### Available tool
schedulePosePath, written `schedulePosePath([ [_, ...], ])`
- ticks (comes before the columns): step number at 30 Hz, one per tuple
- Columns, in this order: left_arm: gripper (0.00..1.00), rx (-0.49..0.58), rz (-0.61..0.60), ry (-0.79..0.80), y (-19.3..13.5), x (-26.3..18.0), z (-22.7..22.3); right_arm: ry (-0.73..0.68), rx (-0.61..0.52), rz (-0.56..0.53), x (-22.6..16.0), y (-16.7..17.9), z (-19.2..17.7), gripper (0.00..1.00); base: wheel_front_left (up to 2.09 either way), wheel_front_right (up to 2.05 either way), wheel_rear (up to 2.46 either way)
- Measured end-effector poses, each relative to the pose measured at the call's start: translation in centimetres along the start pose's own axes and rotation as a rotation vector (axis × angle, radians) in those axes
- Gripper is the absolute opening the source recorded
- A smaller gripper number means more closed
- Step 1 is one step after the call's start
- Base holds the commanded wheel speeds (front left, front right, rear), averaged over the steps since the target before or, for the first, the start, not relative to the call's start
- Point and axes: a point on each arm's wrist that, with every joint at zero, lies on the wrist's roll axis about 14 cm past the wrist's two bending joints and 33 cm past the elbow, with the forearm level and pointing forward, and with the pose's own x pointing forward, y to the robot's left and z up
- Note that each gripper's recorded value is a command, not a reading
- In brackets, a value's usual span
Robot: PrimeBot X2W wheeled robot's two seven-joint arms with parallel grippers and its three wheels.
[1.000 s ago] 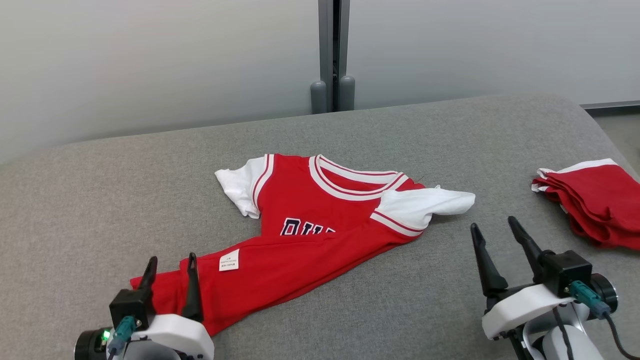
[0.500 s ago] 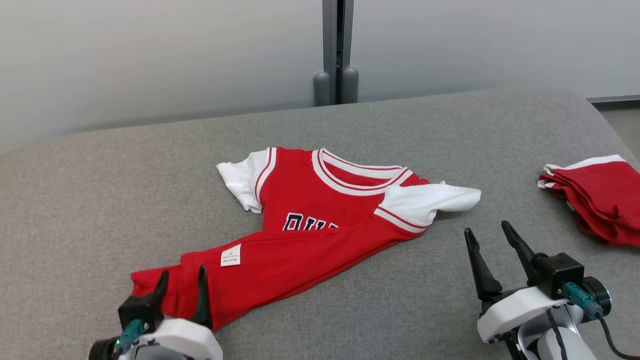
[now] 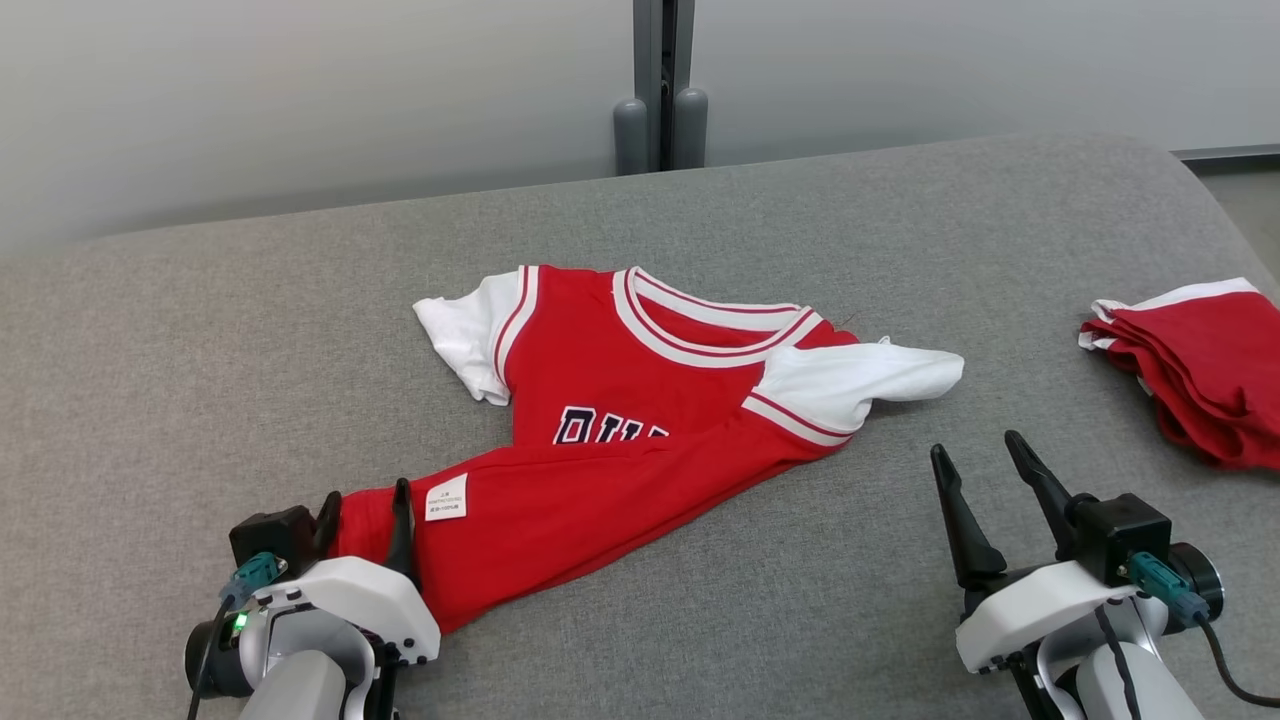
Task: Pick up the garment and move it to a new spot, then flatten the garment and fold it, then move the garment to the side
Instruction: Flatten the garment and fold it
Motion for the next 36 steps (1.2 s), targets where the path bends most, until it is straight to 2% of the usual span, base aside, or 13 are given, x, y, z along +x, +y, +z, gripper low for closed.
schedulePosePath([
  [12,1.0,-0.043,0.006,0.073,0.1,0.0,-1.8,0.006,0.011,-0.002,0.2,0.0,-0.2,1.0,0.0,0.0,0.0],
  [14,0.71,-0.044,-0.007,0.057,-0.3,0.2,-1.2,0.003,0.012,0.0,0.3,0.1,-0.1,1.0,0.0,0.0,0.0],
  [15,0.37,-0.044,-0.012,0.05,-0.4,0.2,-1.0,0.002,0.012,0.001,0.3,0.1,-0.1,1.0,0.0,0.0,0.0],
  [16,0.25,-0.042,-0.017,0.041,-0.6,0.3,-0.7,0.002,0.012,0.002,0.3,0.2,-0.1,1.0,0.0,0.0,0.0],
  [17,0.0,-0.042,-0.017,0.041,-0.6,0.3,-0.7,0.002,0.012,0.002,0.3,0.2,-0.1,1.0,0.0,0.0,0.0],
  [25,0.0,-0.02,-0.031,0.029,-0.9,0.4,-0.4,0.008,0.02,-0.001,0.2,0.1,-0.3,1.0,0.0,0.0,0.0],
  [29,0.0,0.046,-0.079,-0.033,-1.8,1.1,1.7,0.007,0.026,-0.013,0.3,-0.3,-0.3,1.0,0.0,0.0,0.0],
  [33,0.0,0.127,-0.204,-0.216,-5.3,2.9,8.8,0.007,0.031,-0.02,0.4,-0.6,-0.3,1.0,0.0,0.0,0.0],
  [34,0.0,0.159,-0.272,-0.316,-7.6,3.3,12.7,0.008,0.032,-0.028,0.4,-0.8,-0.3,1.0,0.0,0.0,0.0],
  [36,0.0,0.176,-0.321,-0.396,-9.5,3.3,15.6,0.005,0.037,-0.035,0.4,-1.0,-0.2,1.0,0.0,0.0,0.0],
])
